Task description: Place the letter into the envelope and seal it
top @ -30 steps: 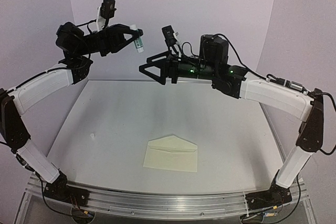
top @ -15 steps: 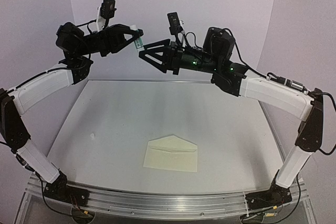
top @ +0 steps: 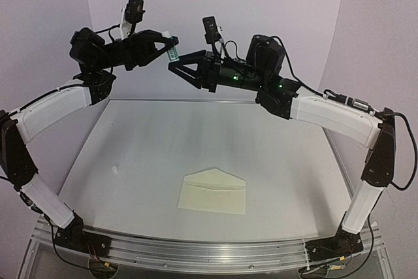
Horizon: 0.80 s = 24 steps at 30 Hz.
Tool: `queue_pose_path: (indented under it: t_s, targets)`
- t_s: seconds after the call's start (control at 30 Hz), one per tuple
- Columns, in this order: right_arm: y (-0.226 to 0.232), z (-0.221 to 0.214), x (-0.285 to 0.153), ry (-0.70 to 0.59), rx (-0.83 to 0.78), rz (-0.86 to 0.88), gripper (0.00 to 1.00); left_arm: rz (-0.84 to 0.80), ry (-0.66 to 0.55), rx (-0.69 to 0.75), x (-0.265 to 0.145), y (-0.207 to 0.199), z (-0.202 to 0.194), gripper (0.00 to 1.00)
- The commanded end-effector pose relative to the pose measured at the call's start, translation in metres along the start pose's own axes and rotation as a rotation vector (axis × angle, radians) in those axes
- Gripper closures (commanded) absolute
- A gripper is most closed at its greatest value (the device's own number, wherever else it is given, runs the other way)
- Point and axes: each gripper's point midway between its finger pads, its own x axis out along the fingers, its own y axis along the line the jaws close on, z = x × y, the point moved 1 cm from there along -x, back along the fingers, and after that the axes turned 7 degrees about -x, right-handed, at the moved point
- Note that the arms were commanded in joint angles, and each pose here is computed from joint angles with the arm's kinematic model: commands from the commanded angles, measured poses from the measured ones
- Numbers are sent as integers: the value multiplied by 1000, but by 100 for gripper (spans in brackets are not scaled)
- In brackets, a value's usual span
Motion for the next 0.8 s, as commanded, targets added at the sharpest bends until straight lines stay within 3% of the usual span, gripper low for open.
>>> queue_pose_path:
  t_s: [0.0,0.13,0.27,0.37,0.77]
  targets:
    - [6,20,-4,-50,-48,-7,69,-24,-15,43,1,-17,10,100]
    - [8,25,-5,-56,-57,-6,76,-22,-14,38,1,-14,9,100]
    - [5,24,-4,-55,-49,-18,93,-18,-21,50,2,-14,11,100]
    - [-4,22,-5,-57,-42,-77,100,-8,-33,69,2,-14,15,100]
    - [-19,16,3,-65,-231,-605,100,69,-55,92,1,-2,15,100]
